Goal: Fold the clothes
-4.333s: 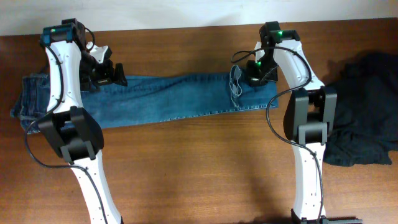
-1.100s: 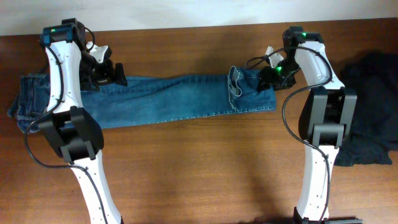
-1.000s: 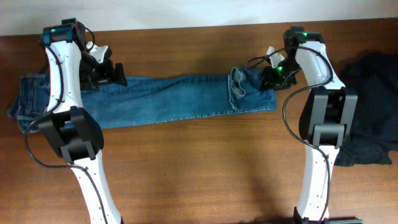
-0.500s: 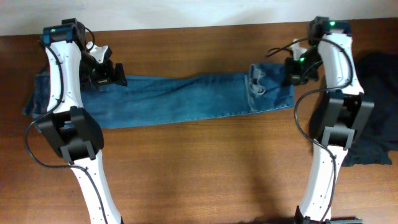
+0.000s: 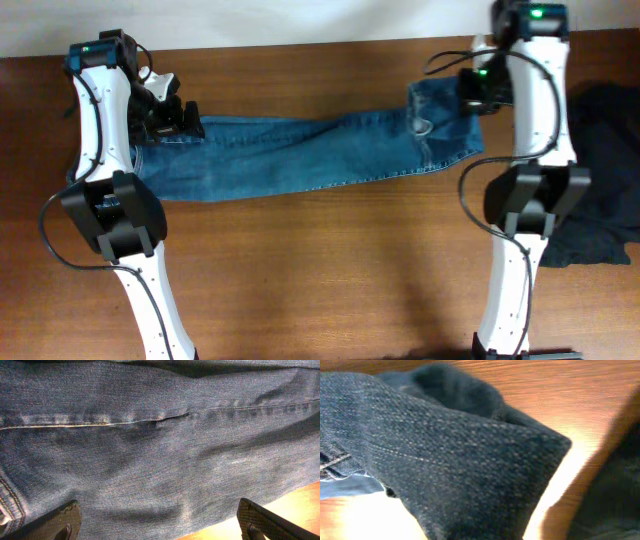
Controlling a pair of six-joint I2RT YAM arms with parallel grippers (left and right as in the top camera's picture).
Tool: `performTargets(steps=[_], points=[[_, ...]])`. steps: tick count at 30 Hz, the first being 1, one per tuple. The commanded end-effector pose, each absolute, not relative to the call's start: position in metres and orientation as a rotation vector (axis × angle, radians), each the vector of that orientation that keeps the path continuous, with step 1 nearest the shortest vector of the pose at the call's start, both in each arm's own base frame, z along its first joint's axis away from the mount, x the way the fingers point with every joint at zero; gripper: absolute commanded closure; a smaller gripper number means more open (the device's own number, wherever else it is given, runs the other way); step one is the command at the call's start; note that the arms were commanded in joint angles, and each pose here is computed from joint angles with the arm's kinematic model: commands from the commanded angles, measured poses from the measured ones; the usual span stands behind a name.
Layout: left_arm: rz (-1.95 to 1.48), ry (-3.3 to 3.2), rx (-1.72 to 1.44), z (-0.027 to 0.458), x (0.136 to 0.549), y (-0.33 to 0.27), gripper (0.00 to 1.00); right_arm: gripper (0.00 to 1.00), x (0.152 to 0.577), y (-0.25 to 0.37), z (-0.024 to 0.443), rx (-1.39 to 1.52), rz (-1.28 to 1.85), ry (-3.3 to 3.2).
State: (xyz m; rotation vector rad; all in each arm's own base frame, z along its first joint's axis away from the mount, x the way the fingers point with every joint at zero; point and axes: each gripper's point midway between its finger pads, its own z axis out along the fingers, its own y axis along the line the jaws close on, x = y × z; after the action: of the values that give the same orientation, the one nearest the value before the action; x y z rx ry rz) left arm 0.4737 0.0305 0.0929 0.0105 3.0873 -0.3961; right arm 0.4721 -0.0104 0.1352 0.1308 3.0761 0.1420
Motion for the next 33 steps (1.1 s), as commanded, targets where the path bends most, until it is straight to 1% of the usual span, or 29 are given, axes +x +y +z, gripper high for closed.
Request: performTargets(steps=[1,5,7,9,12,14,16,18,20,28,33], points=[[-0.397,3.086,0.035,0.095,0.472,0.029,0.01,0.94,0.474,0.038,0.152,0.130,0.156,3.033],[-0.397,3.086,0.035,0.095,0.472,0.029,0.01,0.91,0.468,0.089,0.152,0.010,0.163,3.040],[-0.397,3.086,0.035,0.095,0.472,0.029,0.01,0.88,0.469,0.092,0.151,-0.012,0.071,3.029],[-0.399,3.090,0.034,0.095,0.471,0.029,0.01,0.85,0.472,0.073,0.152,0.056,-0.137,2.998],[-0.400,3.094,0.034,0.095,0.471,0.028,0.01,0.85,0.474,0.052,0.152,0.117,-0.156,2.999],[-0.400,3.093,0.034,0.095,0.471,0.028,0.01,0.85,0.474,0.024,0.152,0.199,-0.164,3.009],[-0.400,3.092,0.034,0.095,0.471,0.028,0.01,0.85,0.473,0.008,0.151,0.175,-0.127,3.027],[-0.398,3.090,0.034,0.095,0.472,0.029,0.01,0.85,0.473,0.000,0.151,0.149,-0.074,3.036],[-0.399,3.090,0.034,0.095,0.472,0.029,0.01,0.85,0.473,-0.009,0.151,0.162,-0.086,3.035],[-0.399,3.091,0.034,0.095,0.471,0.028,0.01,0.85,0.472,-0.045,0.155,0.184,-0.392,3.003],[-0.399,3.090,0.034,0.095,0.471,0.029,0.01,0.85,0.472,-0.042,0.155,0.207,-0.414,2.994]])
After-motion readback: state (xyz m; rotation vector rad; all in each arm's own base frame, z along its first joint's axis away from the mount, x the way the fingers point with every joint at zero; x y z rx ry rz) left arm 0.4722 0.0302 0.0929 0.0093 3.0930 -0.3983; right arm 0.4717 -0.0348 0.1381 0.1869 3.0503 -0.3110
